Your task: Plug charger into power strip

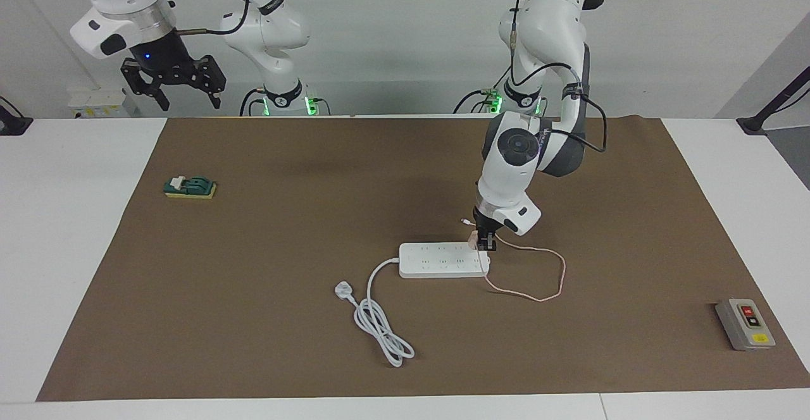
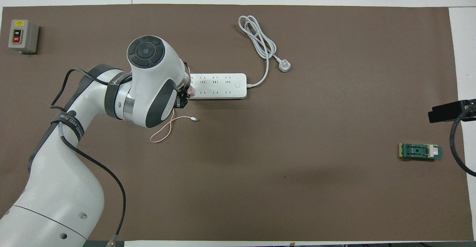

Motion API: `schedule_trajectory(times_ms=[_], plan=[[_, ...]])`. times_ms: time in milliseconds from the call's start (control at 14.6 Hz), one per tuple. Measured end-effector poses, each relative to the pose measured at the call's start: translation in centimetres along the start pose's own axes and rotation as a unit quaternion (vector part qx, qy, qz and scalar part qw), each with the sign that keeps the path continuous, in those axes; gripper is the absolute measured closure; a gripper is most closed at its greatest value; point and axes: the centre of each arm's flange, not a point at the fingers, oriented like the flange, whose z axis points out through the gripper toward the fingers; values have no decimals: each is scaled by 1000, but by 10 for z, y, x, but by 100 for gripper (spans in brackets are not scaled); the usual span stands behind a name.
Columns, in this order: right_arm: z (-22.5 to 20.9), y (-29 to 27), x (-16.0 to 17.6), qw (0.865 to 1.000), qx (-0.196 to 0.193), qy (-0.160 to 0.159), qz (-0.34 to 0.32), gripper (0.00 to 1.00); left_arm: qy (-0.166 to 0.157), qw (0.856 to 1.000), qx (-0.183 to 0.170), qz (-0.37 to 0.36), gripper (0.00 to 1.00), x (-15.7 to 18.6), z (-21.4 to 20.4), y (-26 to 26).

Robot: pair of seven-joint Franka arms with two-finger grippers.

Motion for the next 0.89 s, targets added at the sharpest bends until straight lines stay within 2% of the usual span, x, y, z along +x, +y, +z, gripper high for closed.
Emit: schedule_trajectory(times_ms=[889], plan=[[-1,2,-1,1000,0,1,1,0,3,1000,-19,3,69,-2,0,-8]])
